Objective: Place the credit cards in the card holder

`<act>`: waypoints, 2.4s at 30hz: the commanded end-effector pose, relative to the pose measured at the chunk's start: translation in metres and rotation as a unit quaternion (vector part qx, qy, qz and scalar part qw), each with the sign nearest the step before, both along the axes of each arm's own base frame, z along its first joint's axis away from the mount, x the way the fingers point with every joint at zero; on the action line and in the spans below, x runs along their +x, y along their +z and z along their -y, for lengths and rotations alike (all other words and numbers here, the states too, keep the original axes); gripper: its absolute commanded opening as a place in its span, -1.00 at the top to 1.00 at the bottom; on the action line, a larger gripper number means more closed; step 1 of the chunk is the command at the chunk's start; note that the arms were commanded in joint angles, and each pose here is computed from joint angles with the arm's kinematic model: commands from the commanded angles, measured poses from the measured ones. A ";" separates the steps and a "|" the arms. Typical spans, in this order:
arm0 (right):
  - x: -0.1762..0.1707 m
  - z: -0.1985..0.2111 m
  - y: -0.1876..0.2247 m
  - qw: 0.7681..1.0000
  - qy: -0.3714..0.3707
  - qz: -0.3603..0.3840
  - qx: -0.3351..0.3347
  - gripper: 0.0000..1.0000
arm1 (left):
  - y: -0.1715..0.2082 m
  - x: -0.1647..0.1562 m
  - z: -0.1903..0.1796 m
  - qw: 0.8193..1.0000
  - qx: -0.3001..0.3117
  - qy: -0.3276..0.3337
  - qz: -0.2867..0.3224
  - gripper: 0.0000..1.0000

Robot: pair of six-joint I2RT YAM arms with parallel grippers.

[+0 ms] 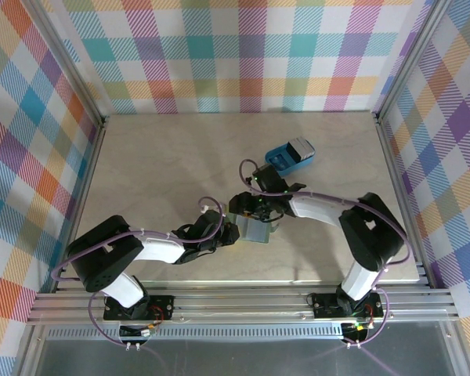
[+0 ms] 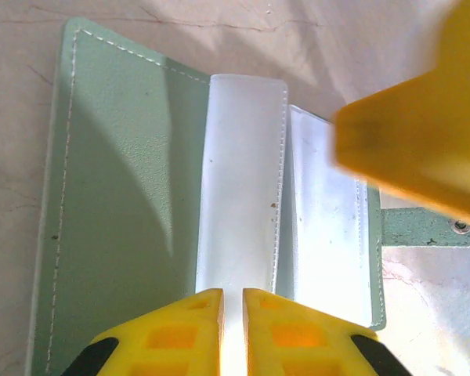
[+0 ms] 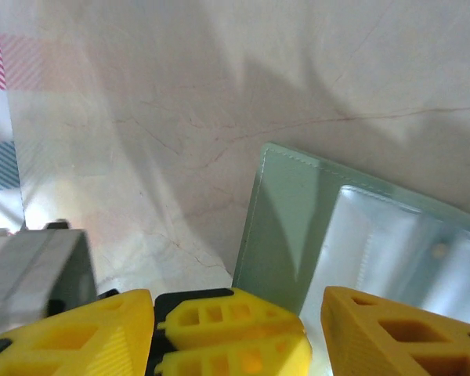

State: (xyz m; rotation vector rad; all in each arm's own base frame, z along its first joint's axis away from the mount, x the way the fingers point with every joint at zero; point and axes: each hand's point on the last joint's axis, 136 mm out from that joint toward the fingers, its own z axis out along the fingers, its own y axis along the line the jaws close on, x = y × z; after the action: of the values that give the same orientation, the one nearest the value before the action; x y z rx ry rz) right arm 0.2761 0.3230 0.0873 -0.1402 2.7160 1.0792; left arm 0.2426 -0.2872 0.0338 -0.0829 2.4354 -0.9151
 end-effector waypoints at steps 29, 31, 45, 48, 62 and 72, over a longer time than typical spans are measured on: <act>0.018 0.047 0.030 0.996 0.007 0.086 -0.035 -0.18 | 0.085 -0.009 -0.065 0.996 0.014 0.037 0.079 0.61; 0.026 0.076 0.044 0.991 -0.009 0.117 -0.068 -0.22 | 0.094 -0.010 -0.063 0.995 0.014 0.017 0.094 0.58; 0.095 0.225 0.072 0.917 -0.012 0.183 -0.355 -0.54 | 0.144 0.016 -0.037 0.985 0.024 -0.118 0.127 -0.22; 0.121 0.230 0.069 0.901 0.004 0.179 -0.395 -0.61 | 0.141 0.019 -0.031 0.984 0.023 -0.131 0.116 -0.46; 0.194 0.235 0.056 0.859 0.046 0.185 -0.475 -0.62 | 0.128 0.013 -0.018 0.983 -0.038 -0.148 0.103 -0.77; 0.205 0.233 0.035 0.855 0.062 0.176 -0.483 -0.65 | 0.109 0.016 -0.010 0.984 -0.047 -0.154 0.076 -0.77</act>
State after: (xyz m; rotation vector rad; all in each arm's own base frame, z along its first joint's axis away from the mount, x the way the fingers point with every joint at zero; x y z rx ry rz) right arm 0.4748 0.0920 0.1197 -0.5728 2.6364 -0.3480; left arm 0.2544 -0.2756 0.1396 0.3375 2.3274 -1.0896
